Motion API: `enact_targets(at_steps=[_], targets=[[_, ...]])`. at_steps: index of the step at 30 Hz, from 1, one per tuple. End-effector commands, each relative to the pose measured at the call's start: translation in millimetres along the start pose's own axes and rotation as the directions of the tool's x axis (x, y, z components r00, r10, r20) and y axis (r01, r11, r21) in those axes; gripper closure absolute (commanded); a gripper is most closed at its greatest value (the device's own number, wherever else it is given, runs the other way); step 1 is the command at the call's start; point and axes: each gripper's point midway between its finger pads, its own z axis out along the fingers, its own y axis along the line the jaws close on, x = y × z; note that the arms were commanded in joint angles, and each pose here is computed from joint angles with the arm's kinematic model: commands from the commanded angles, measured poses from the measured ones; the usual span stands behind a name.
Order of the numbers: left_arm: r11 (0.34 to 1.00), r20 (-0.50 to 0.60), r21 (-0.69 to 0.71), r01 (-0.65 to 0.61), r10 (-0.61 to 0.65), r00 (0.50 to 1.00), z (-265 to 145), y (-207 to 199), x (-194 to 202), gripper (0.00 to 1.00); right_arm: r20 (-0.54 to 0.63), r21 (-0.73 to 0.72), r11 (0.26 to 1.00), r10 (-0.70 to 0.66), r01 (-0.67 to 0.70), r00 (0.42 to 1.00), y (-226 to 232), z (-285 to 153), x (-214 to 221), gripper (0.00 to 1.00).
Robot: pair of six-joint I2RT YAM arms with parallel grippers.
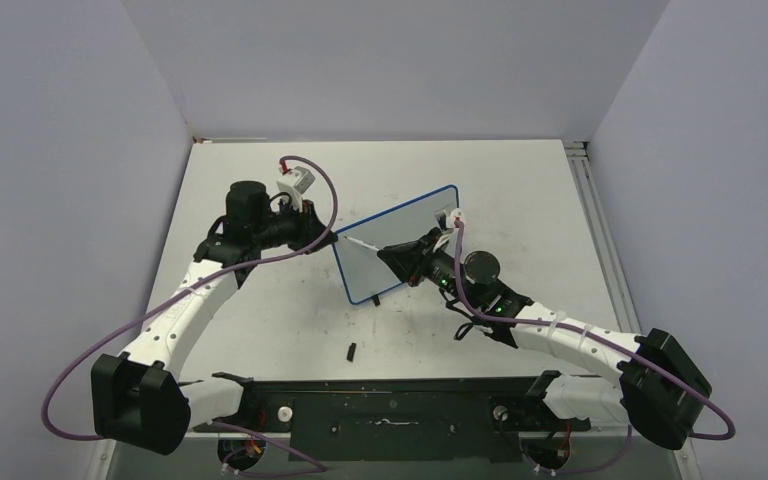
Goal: Write a sentence on the whiteboard
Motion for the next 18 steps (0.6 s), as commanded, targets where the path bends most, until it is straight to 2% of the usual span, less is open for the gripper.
enact_targets(at_steps=[1,18], targets=[[0.997,0.065,0.009,-0.081,0.081,0.995,-4.9,-3.9,-15.4,1.00,0.082,-0.035,0.999,-0.023,0.026,0.996,13.0,6.3,-24.2,0.95],[0.988,0.022,0.044,-0.149,0.148,0.989,-3.0,-1.7,5.1,1.00,0.085,-0.034,0.999,-0.029,0.032,0.996,13.2,3.4,-20.2,0.95]])
